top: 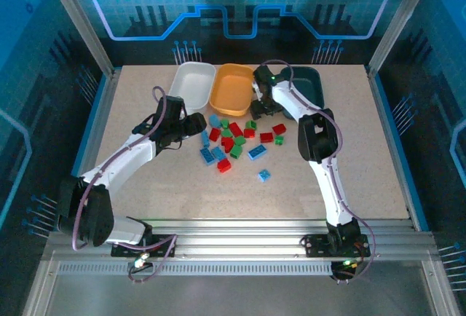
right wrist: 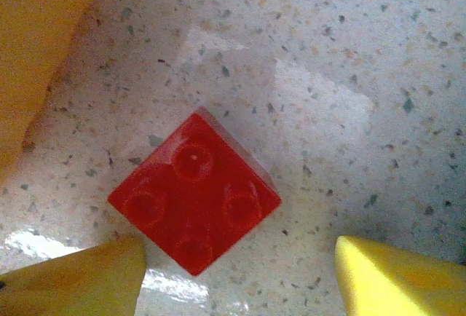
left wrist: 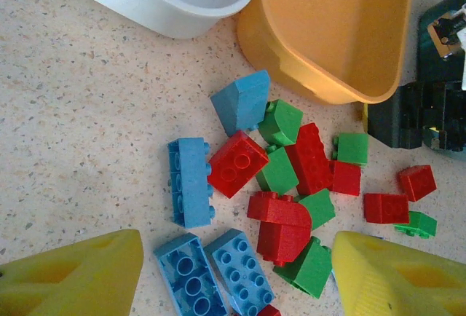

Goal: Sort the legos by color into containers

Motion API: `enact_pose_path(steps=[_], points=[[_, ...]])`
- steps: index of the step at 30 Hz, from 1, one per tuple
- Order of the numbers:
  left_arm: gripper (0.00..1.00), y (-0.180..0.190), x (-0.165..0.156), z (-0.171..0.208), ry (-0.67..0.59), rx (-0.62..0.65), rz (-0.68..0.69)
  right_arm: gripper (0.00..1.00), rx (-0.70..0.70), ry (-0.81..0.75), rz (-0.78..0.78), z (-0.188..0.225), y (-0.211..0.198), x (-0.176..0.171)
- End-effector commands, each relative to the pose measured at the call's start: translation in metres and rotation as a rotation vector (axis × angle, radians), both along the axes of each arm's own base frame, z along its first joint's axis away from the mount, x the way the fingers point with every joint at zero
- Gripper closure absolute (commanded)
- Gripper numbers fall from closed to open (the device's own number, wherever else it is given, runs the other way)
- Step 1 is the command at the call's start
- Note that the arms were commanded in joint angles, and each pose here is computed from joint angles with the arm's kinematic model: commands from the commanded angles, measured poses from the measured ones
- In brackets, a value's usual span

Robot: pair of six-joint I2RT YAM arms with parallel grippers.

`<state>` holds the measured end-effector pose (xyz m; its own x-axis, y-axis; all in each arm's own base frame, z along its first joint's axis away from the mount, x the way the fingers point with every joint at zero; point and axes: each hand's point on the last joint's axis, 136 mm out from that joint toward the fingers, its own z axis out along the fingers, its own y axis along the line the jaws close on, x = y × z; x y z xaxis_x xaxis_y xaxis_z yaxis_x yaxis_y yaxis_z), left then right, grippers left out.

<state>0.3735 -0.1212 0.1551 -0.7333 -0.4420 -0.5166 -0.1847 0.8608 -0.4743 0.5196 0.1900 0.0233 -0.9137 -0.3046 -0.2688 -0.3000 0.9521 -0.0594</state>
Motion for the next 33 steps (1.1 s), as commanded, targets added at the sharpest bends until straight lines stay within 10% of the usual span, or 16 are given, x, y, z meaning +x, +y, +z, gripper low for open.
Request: enact_pose_path(steps=[1, 33], points=[[0.30, 0.001, -0.001, 0.005, -0.013, -0.018, -0.005, 0.30, -0.004, -0.009, -0.001, -0.008, 0.005, 0.009], [0.30, 0.001, 0.002, 0.002, -0.003, 0.003, -0.015, 0.59, 0.002, -0.086, 0.072, -0.016, 0.010, 0.025]])
